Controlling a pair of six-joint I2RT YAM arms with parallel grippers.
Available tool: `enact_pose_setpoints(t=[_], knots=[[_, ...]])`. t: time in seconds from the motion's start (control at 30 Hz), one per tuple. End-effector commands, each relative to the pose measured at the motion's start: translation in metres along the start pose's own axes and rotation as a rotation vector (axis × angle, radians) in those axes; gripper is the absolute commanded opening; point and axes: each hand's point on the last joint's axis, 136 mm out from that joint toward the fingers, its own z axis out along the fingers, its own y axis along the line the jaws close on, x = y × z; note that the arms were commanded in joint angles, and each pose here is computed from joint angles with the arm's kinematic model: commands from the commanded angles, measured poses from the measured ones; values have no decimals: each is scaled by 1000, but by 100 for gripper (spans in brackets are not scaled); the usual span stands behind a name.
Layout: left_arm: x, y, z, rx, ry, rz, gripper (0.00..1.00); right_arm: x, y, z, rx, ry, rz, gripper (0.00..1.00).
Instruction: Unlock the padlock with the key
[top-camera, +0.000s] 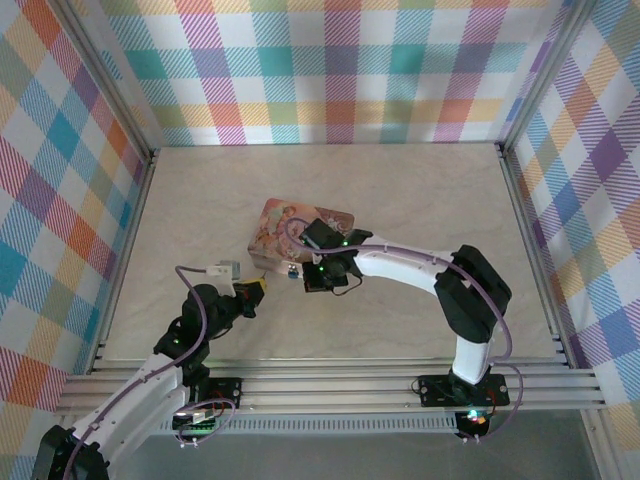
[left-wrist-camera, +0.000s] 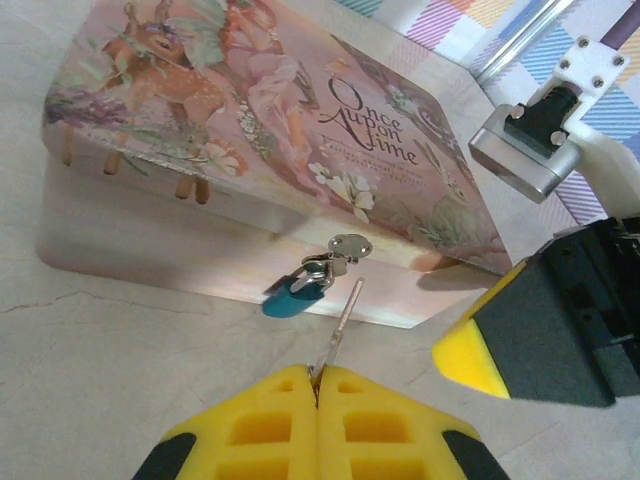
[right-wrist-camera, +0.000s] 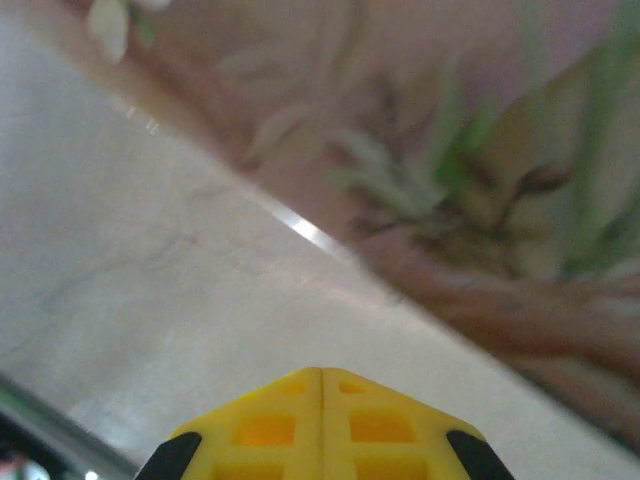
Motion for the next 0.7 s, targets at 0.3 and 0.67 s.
enact_pose_setpoints(t=[0.3, 0.67], knots=[[6, -3, 11, -8, 86, 13, 0, -54, -48, 0, 78, -137, -36, 0], [9, 5, 16, -61, 130, -2, 0, -30, -10, 0, 150, -231, -95, 51]])
